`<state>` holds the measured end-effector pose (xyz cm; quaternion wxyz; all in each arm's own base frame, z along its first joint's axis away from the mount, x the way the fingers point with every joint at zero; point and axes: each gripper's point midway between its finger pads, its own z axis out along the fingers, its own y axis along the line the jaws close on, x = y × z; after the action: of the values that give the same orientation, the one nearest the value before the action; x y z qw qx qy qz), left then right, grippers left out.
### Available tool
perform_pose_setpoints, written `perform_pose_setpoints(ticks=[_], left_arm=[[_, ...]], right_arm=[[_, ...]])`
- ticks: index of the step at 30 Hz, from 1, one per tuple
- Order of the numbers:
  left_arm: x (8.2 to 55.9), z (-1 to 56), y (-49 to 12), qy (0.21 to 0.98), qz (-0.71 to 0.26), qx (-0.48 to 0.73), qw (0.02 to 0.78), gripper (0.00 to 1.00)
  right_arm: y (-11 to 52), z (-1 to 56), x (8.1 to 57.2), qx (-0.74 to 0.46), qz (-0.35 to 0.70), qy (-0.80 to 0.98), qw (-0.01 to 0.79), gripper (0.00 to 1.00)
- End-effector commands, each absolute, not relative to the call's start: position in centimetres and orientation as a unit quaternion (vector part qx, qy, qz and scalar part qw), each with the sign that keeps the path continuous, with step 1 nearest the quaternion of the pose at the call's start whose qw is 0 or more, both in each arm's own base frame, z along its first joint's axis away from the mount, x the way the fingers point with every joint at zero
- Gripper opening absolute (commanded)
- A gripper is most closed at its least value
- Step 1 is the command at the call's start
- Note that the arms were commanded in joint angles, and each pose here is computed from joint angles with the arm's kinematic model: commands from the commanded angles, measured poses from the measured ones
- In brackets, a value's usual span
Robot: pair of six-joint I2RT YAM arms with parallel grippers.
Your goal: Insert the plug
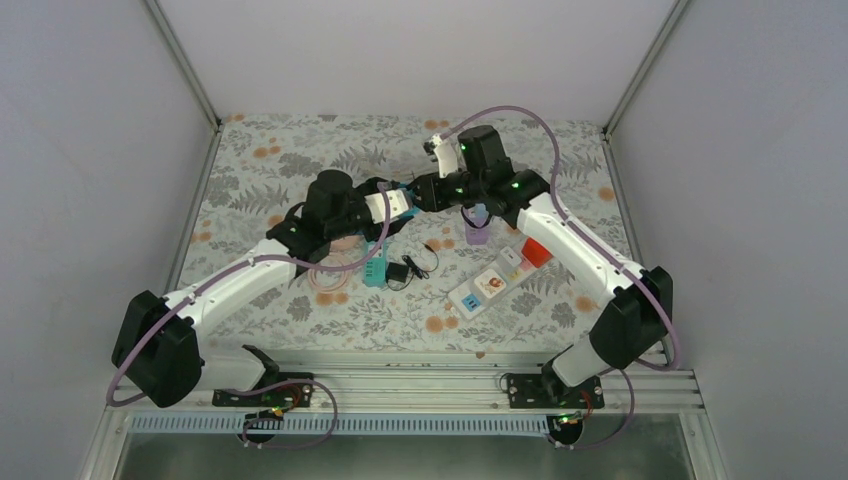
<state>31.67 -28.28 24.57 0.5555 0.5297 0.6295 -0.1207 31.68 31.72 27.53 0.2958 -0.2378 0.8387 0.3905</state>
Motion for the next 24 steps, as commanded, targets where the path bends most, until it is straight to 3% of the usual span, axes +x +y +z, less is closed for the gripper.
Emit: perform_pose_setpoints(ticks=[1, 5, 7, 9, 14, 24], left_arm=[[30.7, 25.3, -28.7, 0.608, -0.134, 0.544, 0.563, 0.57], [30.3, 25.2, -28.8, 0.596, -0.135, 0.55, 0.569, 0.57], [30.4, 25.4, -28.9, 0.593, -0.137, 0.547, 0.574, 0.58], [30.5, 25.7, -29.1, 0.594, -0.144, 0.541, 0.578, 0.65], [31.0, 28.0, -28.6, 0.606, -0.159, 0.488, 0.607, 0.99], [27.9, 36.8, -27.1, 0.575, -0.317, 0.341, 0.673, 1.0]], right_arm=[[32.4, 27.6, 31.4, -0.265, 0.396, 0.825, 0.302, 0.31], [32.8, 27.3, 31.8, -0.262, 0.403, 0.823, 0.302, 0.1], [32.9, 27.5, 32.0, -0.259, 0.407, 0.819, 0.31, 0.04], [33.0, 28.1, 31.8, -0.259, 0.417, 0.81, 0.322, 0.04], [31.1, 31.9, 31.5, -0.241, 0.439, 0.77, 0.395, 0.04], [26.3, 39.7, 30.2, -0.212, 0.435, 0.686, 0.543, 0.04]])
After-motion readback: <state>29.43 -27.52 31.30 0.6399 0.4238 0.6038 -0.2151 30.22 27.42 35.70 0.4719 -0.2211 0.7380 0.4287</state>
